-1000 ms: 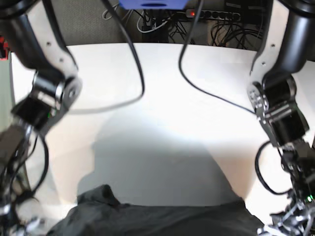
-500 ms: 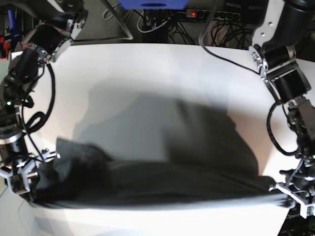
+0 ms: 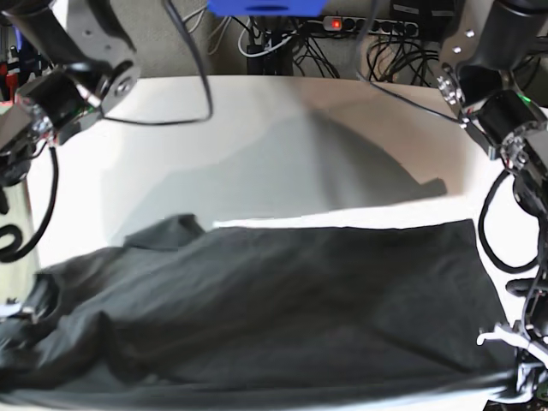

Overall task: Layout the t-shirt on the table in an organized manner, then fold the t-shirt properly
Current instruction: 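Lift the shirt high with both grippers and shake it out, then lower the shirt flat onto the table, pulling it back with both grippers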

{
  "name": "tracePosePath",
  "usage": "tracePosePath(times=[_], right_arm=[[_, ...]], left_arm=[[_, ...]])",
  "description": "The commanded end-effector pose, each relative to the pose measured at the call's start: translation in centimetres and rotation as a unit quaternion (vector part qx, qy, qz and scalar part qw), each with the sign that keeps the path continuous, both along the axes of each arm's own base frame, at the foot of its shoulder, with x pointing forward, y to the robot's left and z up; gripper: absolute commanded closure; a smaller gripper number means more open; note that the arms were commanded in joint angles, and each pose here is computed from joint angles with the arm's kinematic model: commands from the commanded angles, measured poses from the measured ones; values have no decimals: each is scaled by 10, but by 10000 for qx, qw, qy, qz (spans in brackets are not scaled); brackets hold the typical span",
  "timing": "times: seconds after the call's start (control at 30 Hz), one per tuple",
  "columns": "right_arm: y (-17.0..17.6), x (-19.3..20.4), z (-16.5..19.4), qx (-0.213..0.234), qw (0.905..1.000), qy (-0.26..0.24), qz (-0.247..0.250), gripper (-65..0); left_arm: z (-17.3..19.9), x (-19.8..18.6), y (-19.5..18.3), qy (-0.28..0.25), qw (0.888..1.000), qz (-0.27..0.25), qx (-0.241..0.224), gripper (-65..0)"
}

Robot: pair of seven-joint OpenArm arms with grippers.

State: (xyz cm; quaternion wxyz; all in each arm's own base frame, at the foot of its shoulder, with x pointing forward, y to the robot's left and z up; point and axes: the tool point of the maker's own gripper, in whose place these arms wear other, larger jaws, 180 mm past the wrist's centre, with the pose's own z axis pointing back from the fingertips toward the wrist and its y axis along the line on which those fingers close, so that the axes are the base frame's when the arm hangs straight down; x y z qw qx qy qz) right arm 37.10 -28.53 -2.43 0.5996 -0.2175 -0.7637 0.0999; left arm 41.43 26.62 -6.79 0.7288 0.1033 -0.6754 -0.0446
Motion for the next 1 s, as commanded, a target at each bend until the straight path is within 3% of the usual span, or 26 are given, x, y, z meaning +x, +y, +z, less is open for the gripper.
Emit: tracePosePath(times=[0.0,0.13,0.3,0.43,0.57,0.77,0.83,0.97], right_arm=[[-2,-5,23,-100,9993,-349,-11,0],[12,7,19,-172,9993,-249,241,0],[33,51,14,12,9971,22,762,0],[28,105,25,227,9938,320,1042,0],[29,165,57,571,9862,599,1432,0],[44,196,116,827,9774,298,1921,0],[52,197,122,689,9774,303,1976,0],[47,194,125,471,9806,325,1876,0]], left_arm=[[15,-1,6,-185,9997,118,70,-4],[0,13,7,-72,9998,65,-185,-3],[-20,50,8,-10,9971,-82,-759,-3],[-33,92,2,145,9907,-271,-1327,-3],[-35,138,-23,346,9864,-658,-1468,-2],[16,169,-27,-204,9819,-517,-1808,-4],[44,171,-25,-490,9803,-498,-1848,-4],[60,171,-21,-615,9799,-485,-1836,-4]])
